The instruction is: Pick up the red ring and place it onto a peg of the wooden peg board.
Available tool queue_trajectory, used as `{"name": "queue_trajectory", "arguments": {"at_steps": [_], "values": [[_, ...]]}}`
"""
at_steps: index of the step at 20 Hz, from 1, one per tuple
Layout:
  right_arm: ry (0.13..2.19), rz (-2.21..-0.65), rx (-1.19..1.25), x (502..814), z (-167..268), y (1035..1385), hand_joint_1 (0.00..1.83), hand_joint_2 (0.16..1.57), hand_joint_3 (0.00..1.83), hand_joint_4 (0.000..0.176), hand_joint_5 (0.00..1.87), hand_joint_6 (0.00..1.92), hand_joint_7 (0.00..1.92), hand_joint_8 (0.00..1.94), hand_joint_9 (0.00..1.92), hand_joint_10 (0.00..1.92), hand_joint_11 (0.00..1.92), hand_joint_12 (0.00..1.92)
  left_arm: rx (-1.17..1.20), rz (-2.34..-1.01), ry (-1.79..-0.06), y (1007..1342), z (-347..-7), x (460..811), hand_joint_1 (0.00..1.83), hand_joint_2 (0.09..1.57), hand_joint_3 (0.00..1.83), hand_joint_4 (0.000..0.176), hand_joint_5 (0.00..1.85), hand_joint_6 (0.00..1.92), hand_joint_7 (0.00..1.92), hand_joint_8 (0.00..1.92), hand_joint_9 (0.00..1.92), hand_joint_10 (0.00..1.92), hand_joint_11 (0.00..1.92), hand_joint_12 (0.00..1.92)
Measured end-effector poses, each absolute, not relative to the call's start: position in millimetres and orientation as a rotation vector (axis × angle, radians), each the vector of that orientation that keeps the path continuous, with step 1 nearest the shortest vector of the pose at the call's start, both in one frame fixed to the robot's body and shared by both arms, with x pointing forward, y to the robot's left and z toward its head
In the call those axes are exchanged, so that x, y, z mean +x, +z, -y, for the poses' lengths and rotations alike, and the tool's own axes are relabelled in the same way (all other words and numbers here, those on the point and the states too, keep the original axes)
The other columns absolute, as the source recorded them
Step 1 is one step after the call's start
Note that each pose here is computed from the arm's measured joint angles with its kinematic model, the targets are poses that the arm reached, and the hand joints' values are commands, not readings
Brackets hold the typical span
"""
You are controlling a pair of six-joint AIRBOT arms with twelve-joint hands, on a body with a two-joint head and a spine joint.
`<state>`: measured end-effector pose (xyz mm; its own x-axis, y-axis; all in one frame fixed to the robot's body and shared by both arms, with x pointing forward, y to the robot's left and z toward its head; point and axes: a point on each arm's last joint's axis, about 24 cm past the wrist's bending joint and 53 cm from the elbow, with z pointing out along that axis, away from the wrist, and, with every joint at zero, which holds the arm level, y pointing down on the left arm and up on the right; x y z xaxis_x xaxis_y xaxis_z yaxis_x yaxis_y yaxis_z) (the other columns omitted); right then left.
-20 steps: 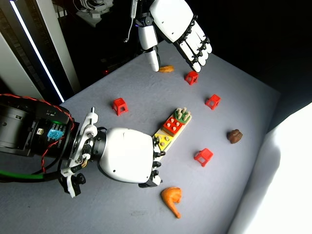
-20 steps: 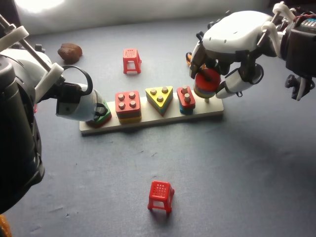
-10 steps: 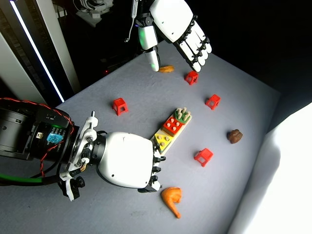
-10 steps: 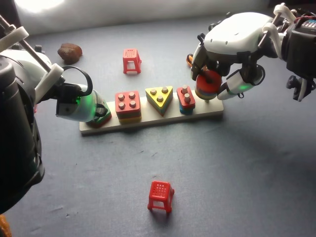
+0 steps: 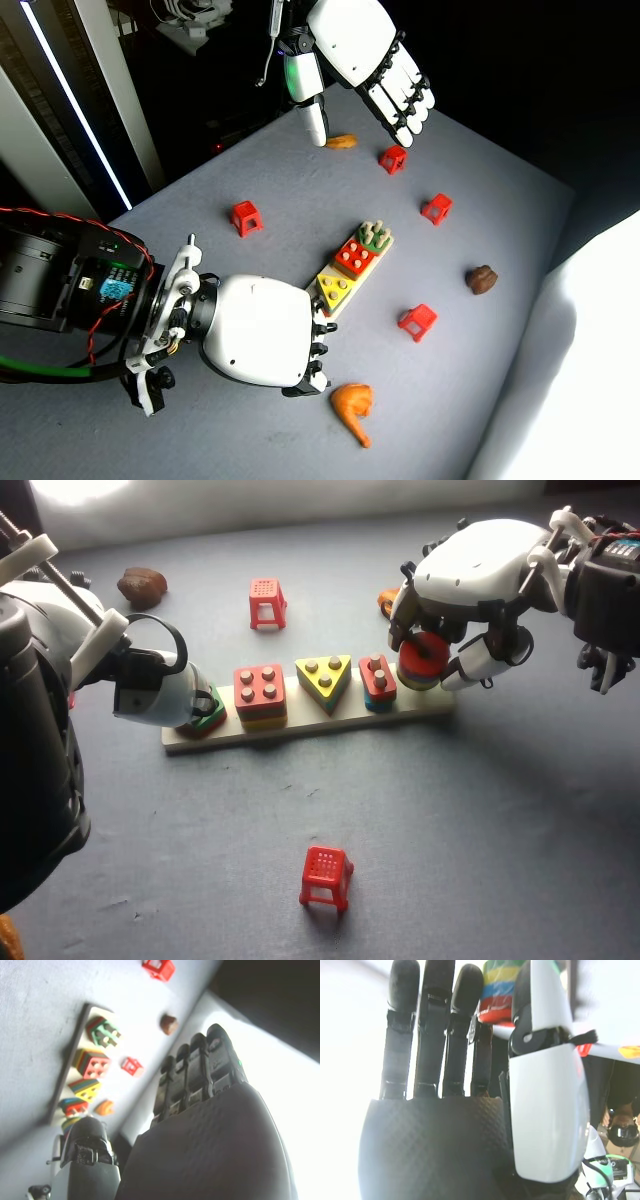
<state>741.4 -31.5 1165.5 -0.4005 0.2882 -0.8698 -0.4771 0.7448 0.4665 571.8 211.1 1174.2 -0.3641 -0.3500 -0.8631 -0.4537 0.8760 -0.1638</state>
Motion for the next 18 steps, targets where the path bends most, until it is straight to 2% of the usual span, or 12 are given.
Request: {"name": "queue_trajectory", "arguments": {"at_steps": [1, 2, 3, 4, 5, 11, 15, 18], "values": [[0.833, -1.801, -0.147, 742, 32, 1166, 1.21, 1.12, 0.00, 0.017, 0.90, 1.10, 1.04, 0.90, 1.17, 0.00, 0.73, 1.10, -0.587, -1.986, 0.123, 1174, -211, 572, 0.00, 1.17, 0.00, 0.000, 0.08, 0.01, 0.07, 0.01, 0.05, 0.01, 0.03, 0.02], [0.831, -1.796, -0.145, 743, 32, 1166, 1.17, 1.13, 0.00, 0.000, 0.93, 1.05, 0.98, 0.41, 1.08, 0.00, 0.70, 1.00, -0.587, -1.986, 0.123, 1174, -211, 572, 0.00, 1.17, 0.00, 0.000, 0.07, 0.00, 0.06, 0.01, 0.04, 0.01, 0.02, 0.01], [0.830, -1.791, -0.142, 744, 33, 1168, 1.21, 1.07, 0.00, 0.000, 0.81, 0.46, 0.94, 0.17, 0.98, 0.00, 0.59, 0.99, -0.587, -1.986, 0.123, 1174, -211, 572, 0.00, 1.18, 0.00, 0.000, 0.08, 0.01, 0.07, 0.01, 0.05, 0.01, 0.02, 0.01], [0.830, -1.786, -0.142, 745, 33, 1169, 1.19, 1.05, 0.00, 0.000, 0.77, 0.18, 0.86, 0.05, 0.86, 0.00, 0.47, 0.99, -0.588, -1.986, 0.124, 1174, -211, 572, 0.00, 1.17, 0.00, 0.000, 0.07, 0.01, 0.07, 0.01, 0.05, 0.01, 0.02, 0.01], [0.830, -1.785, -0.141, 745, 33, 1169, 1.18, 1.04, 0.00, 0.000, 0.76, 0.08, 0.83, 0.01, 0.81, 0.00, 0.40, 1.03, -0.587, -1.986, 0.123, 1174, -211, 572, 0.00, 1.17, 0.00, 0.000, 0.07, 0.00, 0.06, 0.00, 0.04, 0.00, 0.01, 0.01], [0.830, -1.781, -0.141, 745, 34, 1170, 1.14, 1.04, 0.00, 0.000, 0.63, 0.00, 0.70, 0.00, 0.70, 0.00, 0.22, 1.11, -0.587, -1.987, 0.123, 1174, -211, 572, 0.00, 1.17, 0.00, 0.000, 0.08, 0.01, 0.08, 0.01, 0.05, 0.01, 0.02, 0.02], [0.826, -1.791, -0.143, 745, 35, 1169, 1.15, 1.02, 0.00, 0.000, 0.62, 0.00, 0.70, 0.00, 0.71, 0.01, 0.21, 1.13, -0.588, -1.986, 0.123, 1174, -211, 572, 0.00, 1.17, 0.00, 0.000, 0.05, 0.00, 0.03, 0.00, 0.00, 0.00, 0.00, 0.00], [0.824, -1.802, -0.163, 737, 42, 1182, 1.15, 1.01, 0.00, 0.000, 0.63, 0.00, 0.71, 0.00, 0.70, 0.00, 0.22, 1.13, -0.588, -1.986, 0.123, 1174, -211, 572, 0.00, 1.17, 0.00, 0.000, 0.08, 0.01, 0.07, 0.02, 0.04, 0.02, 0.02, 0.01]]}}
